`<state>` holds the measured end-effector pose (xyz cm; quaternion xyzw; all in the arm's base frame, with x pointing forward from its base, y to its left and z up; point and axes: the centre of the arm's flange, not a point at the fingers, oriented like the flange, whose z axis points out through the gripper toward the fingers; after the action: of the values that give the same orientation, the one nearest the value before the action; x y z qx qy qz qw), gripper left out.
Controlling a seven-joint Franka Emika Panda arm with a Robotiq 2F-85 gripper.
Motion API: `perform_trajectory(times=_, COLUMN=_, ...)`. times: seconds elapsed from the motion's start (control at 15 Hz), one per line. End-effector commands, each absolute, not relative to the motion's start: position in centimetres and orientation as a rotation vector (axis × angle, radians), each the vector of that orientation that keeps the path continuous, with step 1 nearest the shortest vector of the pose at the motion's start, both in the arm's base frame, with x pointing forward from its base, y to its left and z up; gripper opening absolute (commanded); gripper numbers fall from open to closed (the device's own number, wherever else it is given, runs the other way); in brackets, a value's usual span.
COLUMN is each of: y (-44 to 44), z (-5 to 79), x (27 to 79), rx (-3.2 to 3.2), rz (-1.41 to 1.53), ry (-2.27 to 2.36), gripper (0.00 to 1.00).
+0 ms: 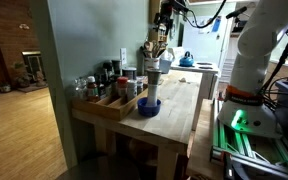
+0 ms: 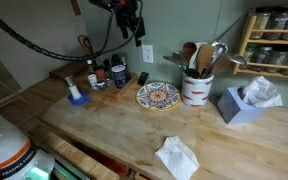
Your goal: Pick up the wooden spatula from the utensil holder and put it on the table
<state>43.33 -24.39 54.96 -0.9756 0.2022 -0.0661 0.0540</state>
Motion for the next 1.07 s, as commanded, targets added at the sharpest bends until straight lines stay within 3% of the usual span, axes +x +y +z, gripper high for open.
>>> perform_trajectory(times=0.0, y=-31.4, z=55.5, x=47.1, rx=-2.834, rz=-0.164, ry=0.874, gripper=1.00)
perform_trajectory(times=0.73, y=-43.0, z=56.7, x=54.1, rx=-2.541, rz=-0.263, ry=1.719, gripper=1.00)
perform_trajectory(times=0.8, y=-41.2, z=55.6, x=51.7, rx=-2.617, rz=-0.297, ry=1.594, gripper=1.00)
perform_trajectory(times=1.0, y=-41.7, z=55.7, x=53.0, rx=-2.576, rz=-0.300, ry=1.681, gripper=1.00)
